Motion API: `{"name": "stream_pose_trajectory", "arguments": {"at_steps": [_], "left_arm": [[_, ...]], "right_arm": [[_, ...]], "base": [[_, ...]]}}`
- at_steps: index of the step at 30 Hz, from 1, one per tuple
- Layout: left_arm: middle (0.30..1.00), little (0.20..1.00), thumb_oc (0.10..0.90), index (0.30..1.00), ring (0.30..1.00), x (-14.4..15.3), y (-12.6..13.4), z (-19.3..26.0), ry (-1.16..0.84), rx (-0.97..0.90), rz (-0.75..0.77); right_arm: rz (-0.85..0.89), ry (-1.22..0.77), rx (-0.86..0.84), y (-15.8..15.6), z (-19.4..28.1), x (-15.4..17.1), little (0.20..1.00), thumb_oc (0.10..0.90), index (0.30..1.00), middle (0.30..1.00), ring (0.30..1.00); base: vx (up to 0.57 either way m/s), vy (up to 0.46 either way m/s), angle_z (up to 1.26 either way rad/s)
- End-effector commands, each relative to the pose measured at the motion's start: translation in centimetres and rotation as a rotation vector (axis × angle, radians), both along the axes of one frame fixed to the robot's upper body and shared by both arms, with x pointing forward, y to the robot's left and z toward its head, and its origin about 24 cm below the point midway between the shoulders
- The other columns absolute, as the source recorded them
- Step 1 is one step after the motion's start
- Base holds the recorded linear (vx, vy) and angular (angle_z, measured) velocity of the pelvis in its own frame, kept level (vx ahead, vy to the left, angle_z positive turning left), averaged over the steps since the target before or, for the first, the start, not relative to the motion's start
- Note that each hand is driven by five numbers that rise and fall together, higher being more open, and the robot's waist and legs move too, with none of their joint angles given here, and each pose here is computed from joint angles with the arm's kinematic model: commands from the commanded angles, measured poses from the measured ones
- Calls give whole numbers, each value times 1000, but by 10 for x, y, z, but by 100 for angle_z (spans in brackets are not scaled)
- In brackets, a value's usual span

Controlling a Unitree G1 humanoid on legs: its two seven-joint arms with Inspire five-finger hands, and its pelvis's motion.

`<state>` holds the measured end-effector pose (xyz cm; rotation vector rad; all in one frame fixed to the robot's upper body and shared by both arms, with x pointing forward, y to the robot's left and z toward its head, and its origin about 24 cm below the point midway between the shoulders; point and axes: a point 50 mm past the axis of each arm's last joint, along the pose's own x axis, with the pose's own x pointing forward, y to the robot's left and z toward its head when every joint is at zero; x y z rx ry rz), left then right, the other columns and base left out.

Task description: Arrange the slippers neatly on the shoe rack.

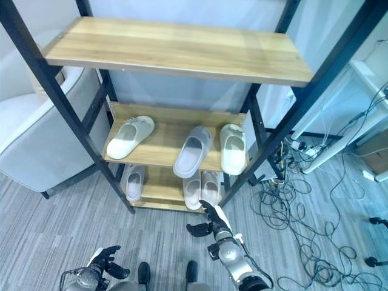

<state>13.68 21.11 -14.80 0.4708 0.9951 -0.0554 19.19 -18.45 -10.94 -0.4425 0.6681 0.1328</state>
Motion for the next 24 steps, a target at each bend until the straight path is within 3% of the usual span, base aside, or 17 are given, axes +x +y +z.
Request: {"name": "stream_pose_trajectory", "arguments": {"at_steps": [1,10,24], "left_arm": [[900,900,800,900,900,23,-16,5,-51,-29,-74],[900,900,800,900,900,19,-18,4,-42,-40,-98],[900,900,800,900,900,9,-24,0,-31,-51,-86]], "right_arm": [[96,40,-4,2,-4,-15,900,800,900,900,900],[189,-87,149,36,21,15,900,800,900,900,900],[341,-467,315,75,107,65,900,800,900,900,900]], "base": [[30,-42,7],[30,-16,4],[10,4,5]]}}
